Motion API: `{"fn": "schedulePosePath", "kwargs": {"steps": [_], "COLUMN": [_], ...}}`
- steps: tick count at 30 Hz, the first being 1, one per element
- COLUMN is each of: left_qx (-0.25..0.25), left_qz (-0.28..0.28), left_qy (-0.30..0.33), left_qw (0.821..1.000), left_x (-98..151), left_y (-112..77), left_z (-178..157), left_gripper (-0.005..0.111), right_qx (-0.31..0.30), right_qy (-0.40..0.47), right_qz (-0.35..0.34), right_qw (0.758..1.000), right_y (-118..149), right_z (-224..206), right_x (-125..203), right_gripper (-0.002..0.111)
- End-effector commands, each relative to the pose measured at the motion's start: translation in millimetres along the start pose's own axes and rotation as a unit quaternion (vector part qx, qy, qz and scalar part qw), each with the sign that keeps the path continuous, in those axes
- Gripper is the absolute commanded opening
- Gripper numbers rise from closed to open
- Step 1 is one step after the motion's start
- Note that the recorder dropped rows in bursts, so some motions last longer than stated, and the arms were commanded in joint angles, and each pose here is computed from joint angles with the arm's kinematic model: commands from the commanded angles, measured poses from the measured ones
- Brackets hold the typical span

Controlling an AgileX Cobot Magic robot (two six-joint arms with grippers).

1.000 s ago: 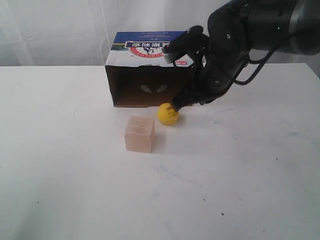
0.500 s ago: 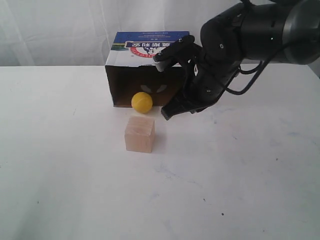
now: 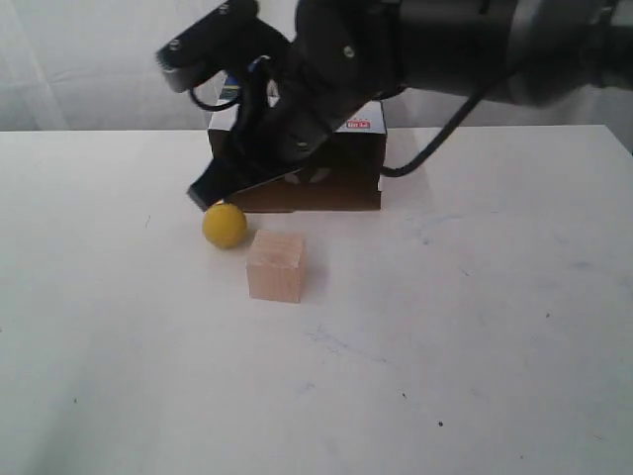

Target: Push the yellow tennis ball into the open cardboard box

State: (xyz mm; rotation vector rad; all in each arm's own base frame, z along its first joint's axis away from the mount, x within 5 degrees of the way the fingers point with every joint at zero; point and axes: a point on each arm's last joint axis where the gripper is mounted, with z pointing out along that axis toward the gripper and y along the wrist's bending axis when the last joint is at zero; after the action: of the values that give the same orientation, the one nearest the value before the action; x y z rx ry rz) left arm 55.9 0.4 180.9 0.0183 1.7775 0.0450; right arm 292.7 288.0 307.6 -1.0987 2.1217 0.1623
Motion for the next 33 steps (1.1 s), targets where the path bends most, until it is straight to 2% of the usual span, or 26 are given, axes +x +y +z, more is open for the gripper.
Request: {"fn": "schedulePosePath", "kwargs": {"steps": [1,4,9,15,21,24,28,33], "left_qx": [0.005,0.005,0.005,0.005,0.005,0.005,0.005,0.005], "left_qz": [-0.002,-0.002,-0.002,-0.002,-0.002,-0.002,-0.002,-0.002], "left_qy": [-0.001,-0.001,-0.001,-0.001,-0.001,-0.001,-0.001,-0.001], "left_qw": [1.0,1.0,1.0,1.0,1.0,1.0,1.0,1.0], "left_x": [1,1,1,1,1,1,1,1], "left_y": [-0.7,-0.7,-0.7,-0.7,-0.7,-0.7,-0.7,-0.7], "left_z": [0,0,0,0,0,0,0,0], "left_gripper": [0.0,0.0,0.0,0.0,0.0,0.0,0.0,0.0], "right_qx": [-0.051,-0.067,-0.08,-0.091,-0.089,-0.092,-0.108,-0.107], "right_qy": [-0.012,-0.009,-0.024,-0.078,-0.097,-0.085,-0.026,-0.009], "right_qz": [-0.047,-0.08,-0.074,-0.063,-0.043,-0.037,-0.044,-0.037], "right_qw": [0.998,0.995,0.994,0.991,0.99,0.991,0.993,0.994], "right_y": [36,55,70,80,80,80,85,82], "right_z": [27,59,117,165,209,221,224,213], "right_x": [-18,-26,-39,-51,-42,-35,-22,-26], "right_gripper": [0.0,0.0,0.0,0.0,0.0,0.0,0.0,0.0]}}
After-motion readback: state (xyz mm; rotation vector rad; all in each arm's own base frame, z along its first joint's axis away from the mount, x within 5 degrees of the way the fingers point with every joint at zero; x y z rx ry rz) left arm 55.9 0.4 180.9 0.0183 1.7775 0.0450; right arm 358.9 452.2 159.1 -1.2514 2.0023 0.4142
